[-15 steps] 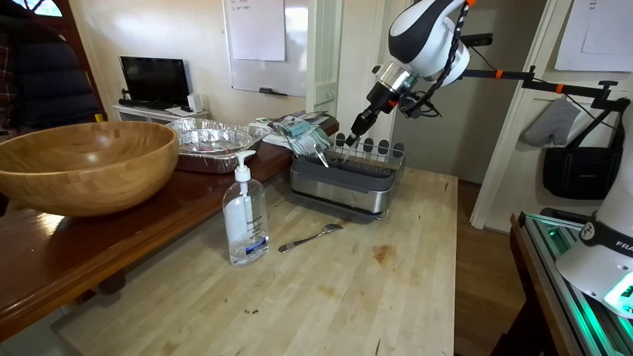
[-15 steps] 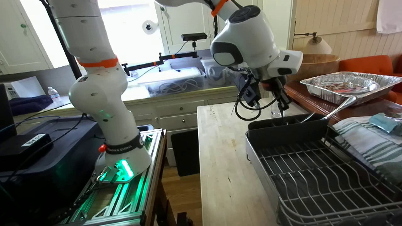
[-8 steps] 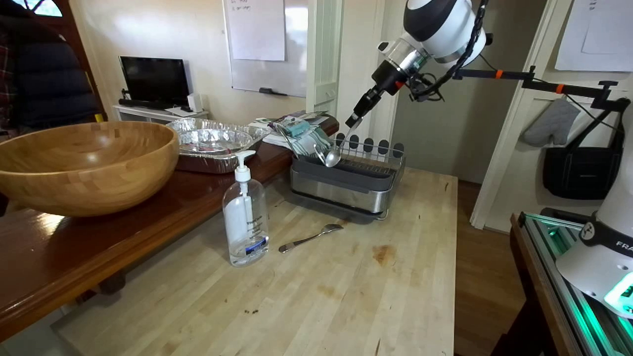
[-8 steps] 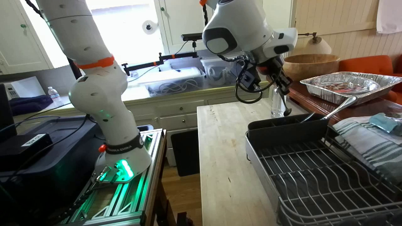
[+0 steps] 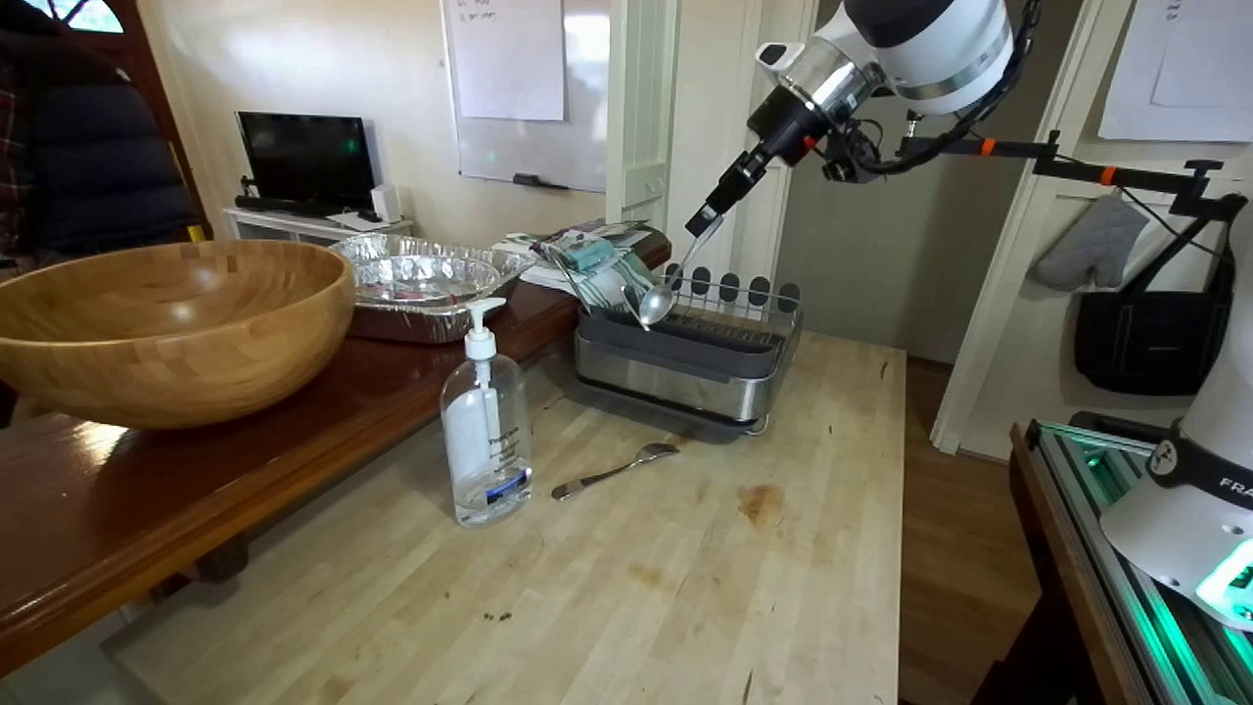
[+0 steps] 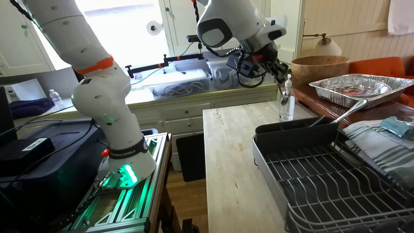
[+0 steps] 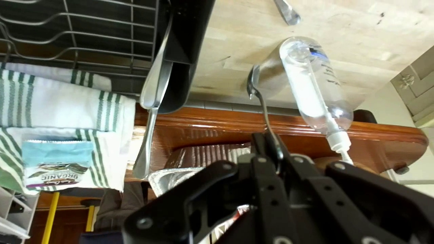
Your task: Move the spoon to the countertop
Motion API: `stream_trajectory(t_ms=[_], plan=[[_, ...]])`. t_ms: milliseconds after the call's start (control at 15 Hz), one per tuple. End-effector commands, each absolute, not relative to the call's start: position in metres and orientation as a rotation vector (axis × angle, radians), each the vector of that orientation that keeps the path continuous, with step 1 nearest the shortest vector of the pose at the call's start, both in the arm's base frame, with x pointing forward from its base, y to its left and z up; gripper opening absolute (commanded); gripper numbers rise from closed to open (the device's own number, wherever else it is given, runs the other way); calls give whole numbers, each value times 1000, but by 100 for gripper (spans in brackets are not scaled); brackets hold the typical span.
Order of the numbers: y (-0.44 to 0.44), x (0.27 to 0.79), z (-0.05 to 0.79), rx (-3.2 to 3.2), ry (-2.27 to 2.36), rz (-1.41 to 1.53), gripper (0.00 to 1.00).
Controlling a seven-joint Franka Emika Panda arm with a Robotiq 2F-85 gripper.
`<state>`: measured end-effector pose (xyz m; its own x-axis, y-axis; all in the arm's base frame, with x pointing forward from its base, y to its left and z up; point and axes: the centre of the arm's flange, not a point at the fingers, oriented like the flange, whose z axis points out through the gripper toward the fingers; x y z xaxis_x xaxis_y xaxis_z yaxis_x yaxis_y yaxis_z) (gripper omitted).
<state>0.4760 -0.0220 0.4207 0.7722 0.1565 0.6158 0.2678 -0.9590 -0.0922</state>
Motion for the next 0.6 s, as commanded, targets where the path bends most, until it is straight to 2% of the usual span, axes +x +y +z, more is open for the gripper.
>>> stream_trajectory(t_ms=[0,533], plan=[[0,465,409,-2771,-457,-901,1],[34,466,357,-2751,-592,-747,1]])
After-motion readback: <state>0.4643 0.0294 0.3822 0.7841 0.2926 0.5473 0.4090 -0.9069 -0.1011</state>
